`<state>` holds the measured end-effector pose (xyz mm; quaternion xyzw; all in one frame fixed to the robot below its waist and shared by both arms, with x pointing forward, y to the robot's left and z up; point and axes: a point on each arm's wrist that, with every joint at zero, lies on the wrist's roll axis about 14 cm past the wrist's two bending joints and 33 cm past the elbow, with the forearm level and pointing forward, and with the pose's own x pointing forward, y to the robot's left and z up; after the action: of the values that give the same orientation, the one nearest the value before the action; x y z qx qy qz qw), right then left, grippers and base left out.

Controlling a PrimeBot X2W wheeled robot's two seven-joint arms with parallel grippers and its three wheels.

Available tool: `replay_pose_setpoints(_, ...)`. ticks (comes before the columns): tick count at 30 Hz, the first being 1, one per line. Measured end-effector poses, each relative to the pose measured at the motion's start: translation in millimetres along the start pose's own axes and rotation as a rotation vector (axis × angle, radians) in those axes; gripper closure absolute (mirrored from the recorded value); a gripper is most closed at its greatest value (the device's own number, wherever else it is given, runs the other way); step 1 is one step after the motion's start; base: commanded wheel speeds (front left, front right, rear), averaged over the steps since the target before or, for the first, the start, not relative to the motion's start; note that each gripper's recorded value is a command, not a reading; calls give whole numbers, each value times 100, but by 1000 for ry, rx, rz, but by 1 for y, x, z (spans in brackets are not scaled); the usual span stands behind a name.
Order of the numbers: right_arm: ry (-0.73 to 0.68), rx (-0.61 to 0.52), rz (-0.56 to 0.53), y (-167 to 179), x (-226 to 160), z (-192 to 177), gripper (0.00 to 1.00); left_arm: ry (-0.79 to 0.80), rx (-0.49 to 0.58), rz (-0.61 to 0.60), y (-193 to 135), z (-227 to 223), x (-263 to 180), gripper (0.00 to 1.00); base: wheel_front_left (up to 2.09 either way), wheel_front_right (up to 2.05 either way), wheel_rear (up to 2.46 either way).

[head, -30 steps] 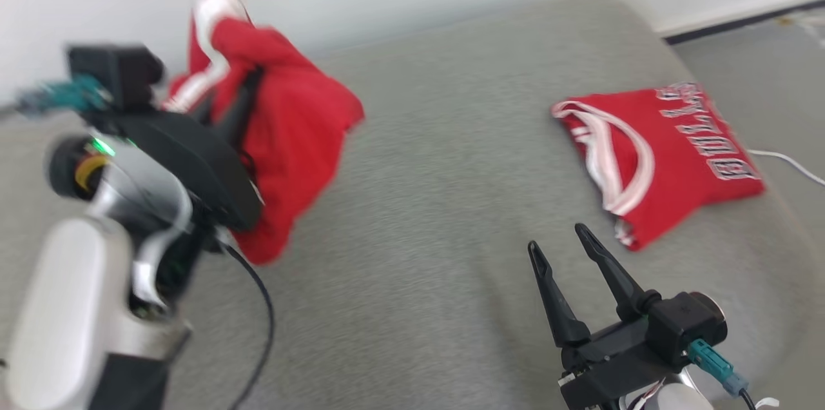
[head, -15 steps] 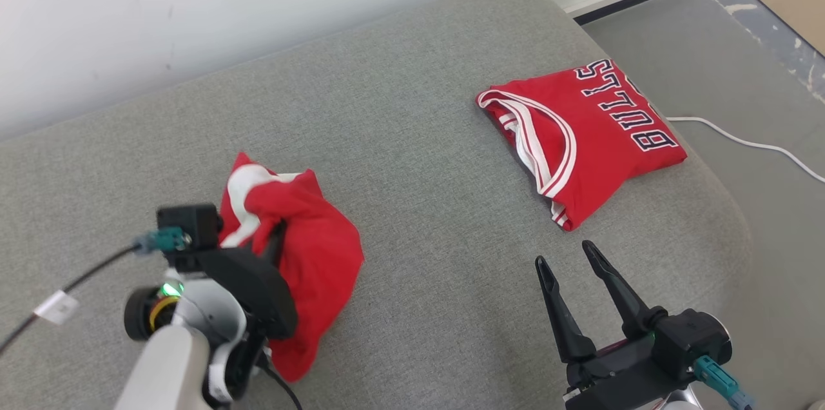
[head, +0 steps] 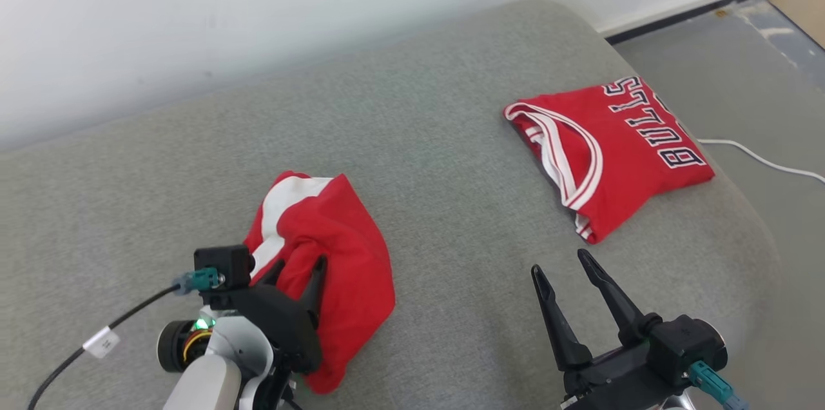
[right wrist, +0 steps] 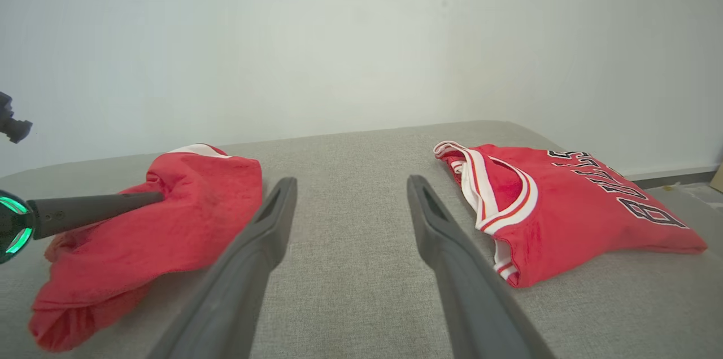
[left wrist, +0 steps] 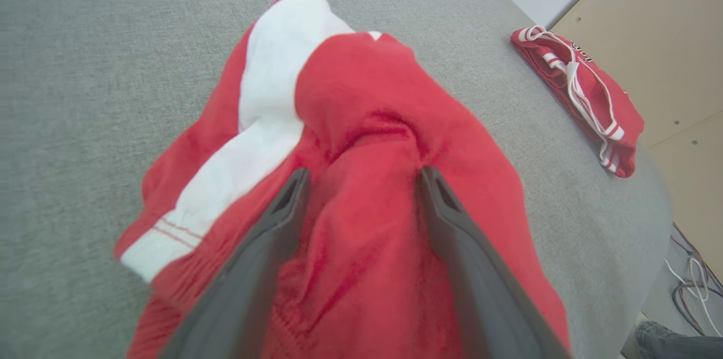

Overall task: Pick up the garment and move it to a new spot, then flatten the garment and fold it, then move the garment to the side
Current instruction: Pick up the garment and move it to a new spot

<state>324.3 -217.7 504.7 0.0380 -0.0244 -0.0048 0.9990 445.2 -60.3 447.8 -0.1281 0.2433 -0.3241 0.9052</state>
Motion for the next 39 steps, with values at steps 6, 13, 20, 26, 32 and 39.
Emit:
replay_pose_setpoints(6,-9,5,35,9,3,1,0,-77,11,35,10,8,-17,0,0,0,0)
replay_pose_setpoints(13,-20,17,83,23,7,4,0,-297,-7,111,33,37,-57,0,0,0,0)
replay_pose_setpoints(20,-22,35,106,31,8,3,0,-436,-8,256,68,40,-110,0,0,0,0)
replay_pose_setpoints(26,-22,56,108,35,9,1,0,-534,0,385,88,33,-156,0,0,0,0)
replay_pose_setpoints(32,-26,67,123,41,16,1,0,-607,44,484,99,30,-199,0,0,0,0)
replay_pose_setpoints(39,-13,72,142,48,18,-4,0,-640,80,552,104,20,-240,0,0,0,0)
